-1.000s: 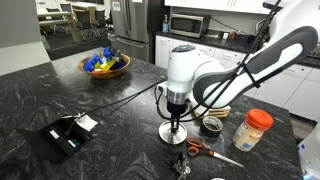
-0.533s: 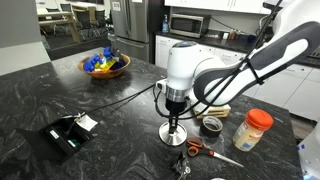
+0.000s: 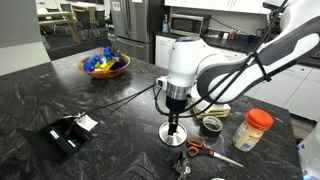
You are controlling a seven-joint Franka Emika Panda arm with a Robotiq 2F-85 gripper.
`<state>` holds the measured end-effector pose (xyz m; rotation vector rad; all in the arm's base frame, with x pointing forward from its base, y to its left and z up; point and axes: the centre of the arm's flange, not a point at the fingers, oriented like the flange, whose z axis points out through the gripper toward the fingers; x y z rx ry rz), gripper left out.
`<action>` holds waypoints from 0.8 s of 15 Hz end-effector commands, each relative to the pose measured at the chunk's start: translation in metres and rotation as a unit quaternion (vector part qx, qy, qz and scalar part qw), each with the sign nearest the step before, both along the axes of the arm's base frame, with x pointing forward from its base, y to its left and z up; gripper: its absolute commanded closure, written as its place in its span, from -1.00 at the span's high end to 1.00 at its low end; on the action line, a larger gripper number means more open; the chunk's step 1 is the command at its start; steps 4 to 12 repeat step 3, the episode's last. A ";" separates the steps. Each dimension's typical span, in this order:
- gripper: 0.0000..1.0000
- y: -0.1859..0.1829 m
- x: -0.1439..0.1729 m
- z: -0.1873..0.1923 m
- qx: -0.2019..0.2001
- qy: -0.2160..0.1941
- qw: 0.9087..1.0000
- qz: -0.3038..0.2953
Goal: Move the silver lid to the center of the table
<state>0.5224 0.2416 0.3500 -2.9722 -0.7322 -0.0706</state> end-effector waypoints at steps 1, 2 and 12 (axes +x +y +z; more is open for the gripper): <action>0.21 0.000 0.000 0.000 0.000 0.000 1.000 0.000; 0.21 0.000 0.000 0.000 0.000 0.000 1.000 0.000; 0.21 0.000 0.000 0.000 0.000 0.000 1.000 0.000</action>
